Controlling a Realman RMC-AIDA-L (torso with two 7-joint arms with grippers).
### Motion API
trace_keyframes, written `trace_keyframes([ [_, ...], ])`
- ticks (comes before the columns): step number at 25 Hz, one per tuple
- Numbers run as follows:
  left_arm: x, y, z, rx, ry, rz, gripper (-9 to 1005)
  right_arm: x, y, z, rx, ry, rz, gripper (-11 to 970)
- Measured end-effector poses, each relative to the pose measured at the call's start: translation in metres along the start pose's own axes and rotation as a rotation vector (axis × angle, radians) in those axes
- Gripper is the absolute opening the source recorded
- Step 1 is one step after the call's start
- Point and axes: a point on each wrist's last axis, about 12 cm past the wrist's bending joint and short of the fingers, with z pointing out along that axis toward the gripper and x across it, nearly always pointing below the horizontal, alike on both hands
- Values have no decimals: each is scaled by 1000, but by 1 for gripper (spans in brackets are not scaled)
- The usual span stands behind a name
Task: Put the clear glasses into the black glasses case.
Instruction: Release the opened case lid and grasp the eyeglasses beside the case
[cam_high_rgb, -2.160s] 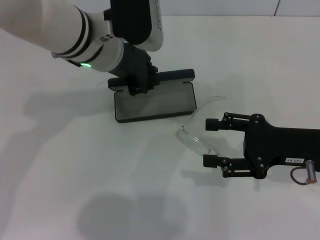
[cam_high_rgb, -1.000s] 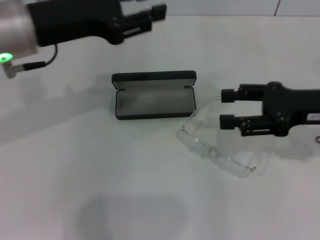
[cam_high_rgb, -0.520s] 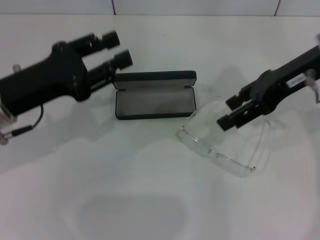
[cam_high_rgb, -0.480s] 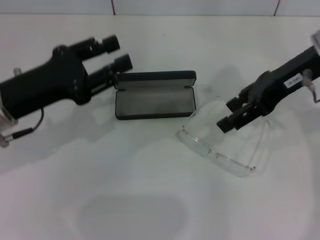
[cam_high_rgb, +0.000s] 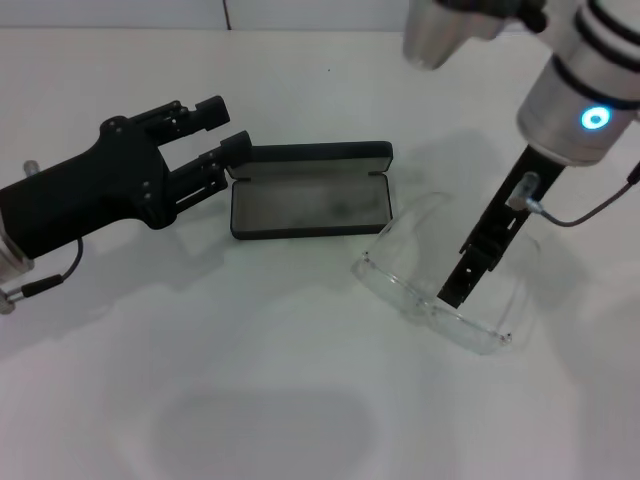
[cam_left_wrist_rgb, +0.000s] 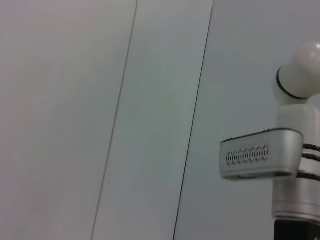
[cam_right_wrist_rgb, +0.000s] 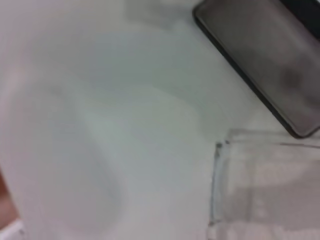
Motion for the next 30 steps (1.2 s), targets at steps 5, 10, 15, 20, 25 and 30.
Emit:
trace_keyframes([
  [5,0,1,3,3,6,10,523,-11,8,10,62,30,-6,698],
  [10,-1,3,8,10,3,41,523,-21,13,22,101,5,-16,689],
  [15,2,9,18,3,8,20,524,-22,16,32,89,7,-18,680],
  [20,2,11,20,-8,14,27,524,-22,15,43,76,2,-9,670],
  [25,2,12,21,-12,15,35,524,-21,16,56,60,-3,-3,661],
  [30,3,13,24,-12,16,36,524,-20,16,66,61,-5,-5,652],
])
